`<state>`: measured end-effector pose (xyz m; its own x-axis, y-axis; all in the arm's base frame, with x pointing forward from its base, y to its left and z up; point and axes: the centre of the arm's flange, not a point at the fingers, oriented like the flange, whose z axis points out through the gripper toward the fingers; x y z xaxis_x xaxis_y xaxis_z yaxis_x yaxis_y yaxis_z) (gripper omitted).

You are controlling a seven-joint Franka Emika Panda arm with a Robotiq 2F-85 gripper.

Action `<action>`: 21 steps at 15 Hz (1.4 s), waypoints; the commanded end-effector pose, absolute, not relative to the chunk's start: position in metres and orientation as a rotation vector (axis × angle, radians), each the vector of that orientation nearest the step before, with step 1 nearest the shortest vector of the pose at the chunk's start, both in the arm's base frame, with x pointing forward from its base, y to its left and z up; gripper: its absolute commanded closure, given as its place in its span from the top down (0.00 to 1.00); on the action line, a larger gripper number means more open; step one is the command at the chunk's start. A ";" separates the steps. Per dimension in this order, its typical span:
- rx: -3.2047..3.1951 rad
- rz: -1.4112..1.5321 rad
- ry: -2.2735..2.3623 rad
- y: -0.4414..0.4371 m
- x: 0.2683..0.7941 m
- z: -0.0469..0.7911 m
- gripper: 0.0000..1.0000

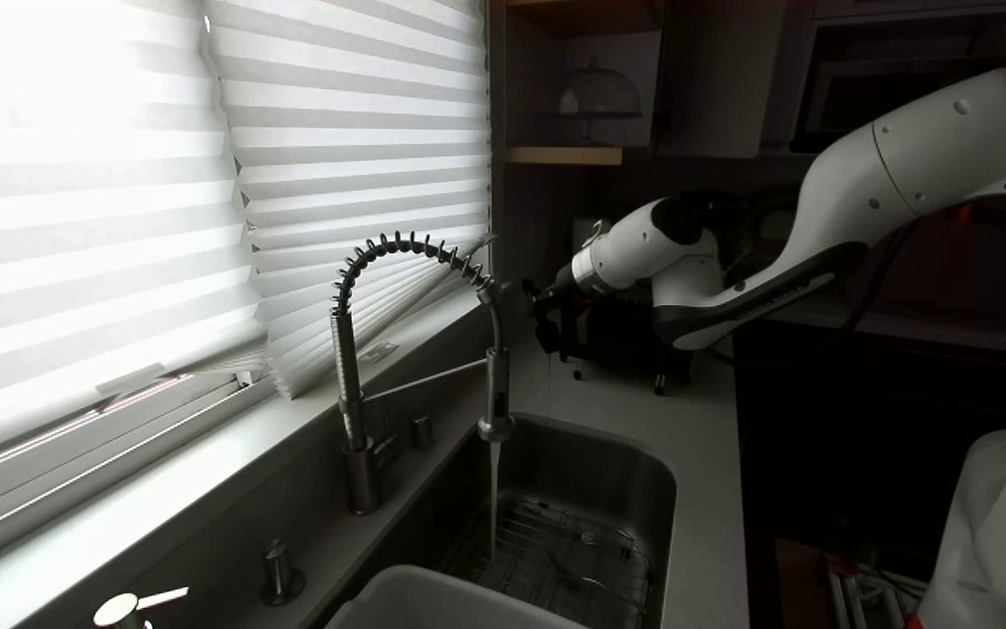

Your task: Pour the liquid on the black ladle into the sink then set the ladle back on the counter.

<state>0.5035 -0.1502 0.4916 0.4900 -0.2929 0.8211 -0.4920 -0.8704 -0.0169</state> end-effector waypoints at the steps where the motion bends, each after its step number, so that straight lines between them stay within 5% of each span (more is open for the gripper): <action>1: 2.469 1.397 -0.660 -0.138 0.491 0.483 0.06; 21: 2.385 1.561 -0.674 -0.126 0.478 0.492 0.06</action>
<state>0.4783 -0.1184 0.5130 0.3161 -0.1956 0.9283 -0.4599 -0.8874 -0.0304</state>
